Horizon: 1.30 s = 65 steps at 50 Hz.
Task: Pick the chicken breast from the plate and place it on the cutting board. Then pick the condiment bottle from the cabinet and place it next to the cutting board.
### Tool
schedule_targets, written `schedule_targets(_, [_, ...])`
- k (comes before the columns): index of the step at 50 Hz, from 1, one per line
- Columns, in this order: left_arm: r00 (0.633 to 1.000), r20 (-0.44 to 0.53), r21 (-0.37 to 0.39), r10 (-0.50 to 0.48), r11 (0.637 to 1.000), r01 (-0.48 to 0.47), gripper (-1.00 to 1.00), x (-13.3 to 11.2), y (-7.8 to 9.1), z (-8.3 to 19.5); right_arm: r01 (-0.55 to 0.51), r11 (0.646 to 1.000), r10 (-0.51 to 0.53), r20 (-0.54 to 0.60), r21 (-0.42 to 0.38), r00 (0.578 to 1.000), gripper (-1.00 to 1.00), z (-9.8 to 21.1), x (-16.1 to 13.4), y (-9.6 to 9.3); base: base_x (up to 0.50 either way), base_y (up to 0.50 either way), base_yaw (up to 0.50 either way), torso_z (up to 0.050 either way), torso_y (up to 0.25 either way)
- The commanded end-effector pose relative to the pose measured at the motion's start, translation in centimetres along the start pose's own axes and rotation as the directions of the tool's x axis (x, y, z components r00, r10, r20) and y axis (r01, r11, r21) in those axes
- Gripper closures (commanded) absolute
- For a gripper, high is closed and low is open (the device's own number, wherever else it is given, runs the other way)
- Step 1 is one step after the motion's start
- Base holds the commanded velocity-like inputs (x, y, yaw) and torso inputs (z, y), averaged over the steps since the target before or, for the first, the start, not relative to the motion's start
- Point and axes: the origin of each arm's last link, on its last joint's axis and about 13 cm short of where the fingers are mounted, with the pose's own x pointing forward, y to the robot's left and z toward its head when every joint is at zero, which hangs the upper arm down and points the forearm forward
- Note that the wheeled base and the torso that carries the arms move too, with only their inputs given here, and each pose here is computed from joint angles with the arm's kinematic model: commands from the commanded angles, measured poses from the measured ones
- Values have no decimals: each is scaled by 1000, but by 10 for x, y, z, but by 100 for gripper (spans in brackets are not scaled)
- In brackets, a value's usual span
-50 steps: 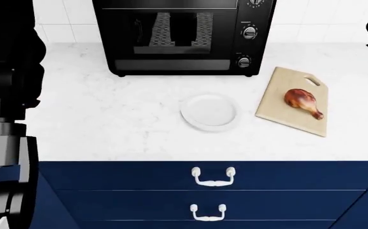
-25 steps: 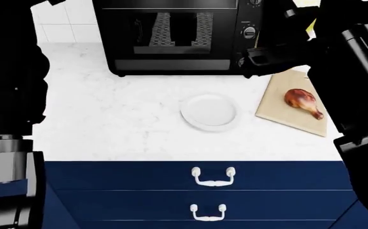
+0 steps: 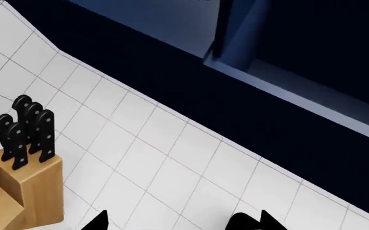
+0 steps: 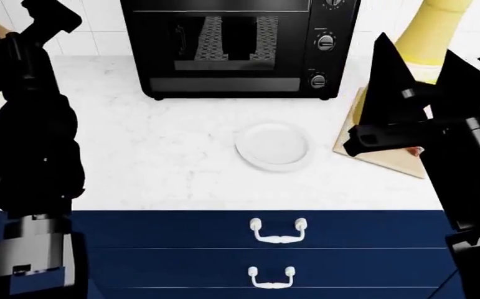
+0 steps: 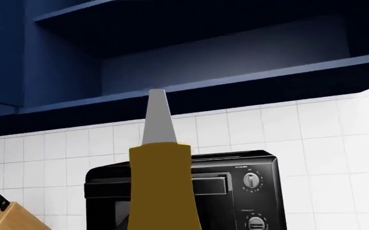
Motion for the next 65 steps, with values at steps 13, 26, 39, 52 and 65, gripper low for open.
schedule_targets(13, [997, -17, -28, -80, 996, 79, -100, -14, 10, -31, 65, 990, -61, 34, -122, 998, 100, -38, -5, -10, 0, 0, 0, 0, 0])
schedule_targets(26, [988, -107, 18, -111, 993, 114, -100, -13, 11, -38, 106, 974, -109, -1, -202, 994, 100, -69, 2, -14, 0, 0, 0, 0, 0])
schedule_targets(39, [990, -103, 33, -100, 994, 104, -100, -13, 11, -38, 193, 942, -201, -2, -276, 980, 100, -87, 2, -24, 0, 0, 0, 0, 0])
schedule_targets(52, [989, -106, 33, -105, 993, 109, -100, -13, 13, -40, 223, 931, -220, 42, -290, 975, 100, -101, -6, -27, 0, 0, 0, 0, 0])
schedule_targets(65, [989, -107, 28, -107, 994, 110, -100, -14, 13, -40, 223, 936, -222, 36, -271, 974, 100, -117, -7, -28, 0, 0, 0, 0, 1])
